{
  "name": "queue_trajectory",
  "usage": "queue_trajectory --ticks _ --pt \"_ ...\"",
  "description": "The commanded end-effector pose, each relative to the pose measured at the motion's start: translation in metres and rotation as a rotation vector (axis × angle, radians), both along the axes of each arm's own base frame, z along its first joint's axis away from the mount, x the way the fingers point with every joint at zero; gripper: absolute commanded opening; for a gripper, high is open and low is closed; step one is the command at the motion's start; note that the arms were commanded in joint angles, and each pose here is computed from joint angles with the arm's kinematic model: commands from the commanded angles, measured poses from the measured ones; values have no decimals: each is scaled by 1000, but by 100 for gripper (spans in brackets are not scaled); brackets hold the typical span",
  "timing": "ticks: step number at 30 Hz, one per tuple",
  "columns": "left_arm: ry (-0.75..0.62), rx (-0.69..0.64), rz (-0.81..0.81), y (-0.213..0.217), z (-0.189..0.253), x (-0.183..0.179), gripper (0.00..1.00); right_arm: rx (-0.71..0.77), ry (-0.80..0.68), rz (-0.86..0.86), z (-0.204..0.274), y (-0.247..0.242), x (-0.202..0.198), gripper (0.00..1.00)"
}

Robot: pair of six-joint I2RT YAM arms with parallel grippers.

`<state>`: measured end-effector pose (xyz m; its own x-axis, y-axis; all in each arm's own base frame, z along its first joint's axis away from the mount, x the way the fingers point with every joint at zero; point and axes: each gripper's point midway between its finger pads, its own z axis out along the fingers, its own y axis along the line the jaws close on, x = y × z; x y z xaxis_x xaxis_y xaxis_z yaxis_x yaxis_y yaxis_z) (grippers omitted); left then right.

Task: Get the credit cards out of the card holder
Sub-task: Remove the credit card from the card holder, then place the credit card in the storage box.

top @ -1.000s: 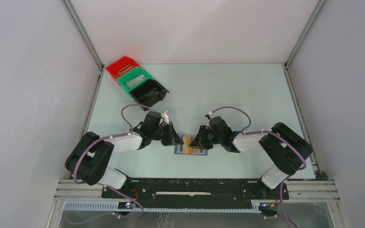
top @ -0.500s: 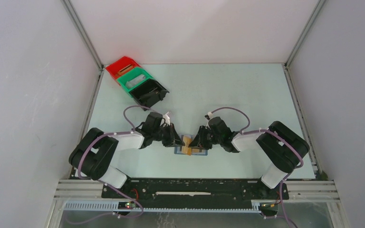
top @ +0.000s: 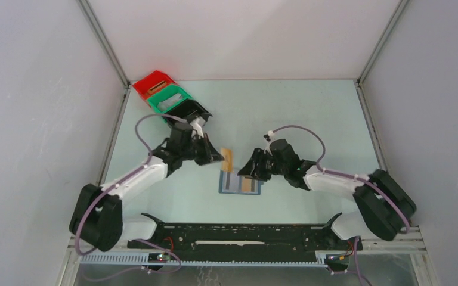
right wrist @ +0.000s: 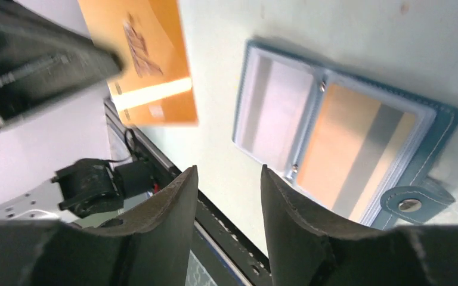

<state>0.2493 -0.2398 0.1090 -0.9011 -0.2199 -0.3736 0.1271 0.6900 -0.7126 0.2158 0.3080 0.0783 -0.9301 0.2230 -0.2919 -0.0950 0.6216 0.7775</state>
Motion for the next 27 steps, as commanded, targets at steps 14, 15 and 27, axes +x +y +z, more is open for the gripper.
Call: queue_trajectory --ticks 14,15,27 --pt "-259 105 1389 239 203 179 0 -162 -144 -117 44 -70 16 53" --pt "-286 61 1457 246 210 188 0 -167 -141 -121 42 -71 17 53" --pt "-530 -332 1870 288 250 284 0 -187 -54 -136 19 -73 21 53"
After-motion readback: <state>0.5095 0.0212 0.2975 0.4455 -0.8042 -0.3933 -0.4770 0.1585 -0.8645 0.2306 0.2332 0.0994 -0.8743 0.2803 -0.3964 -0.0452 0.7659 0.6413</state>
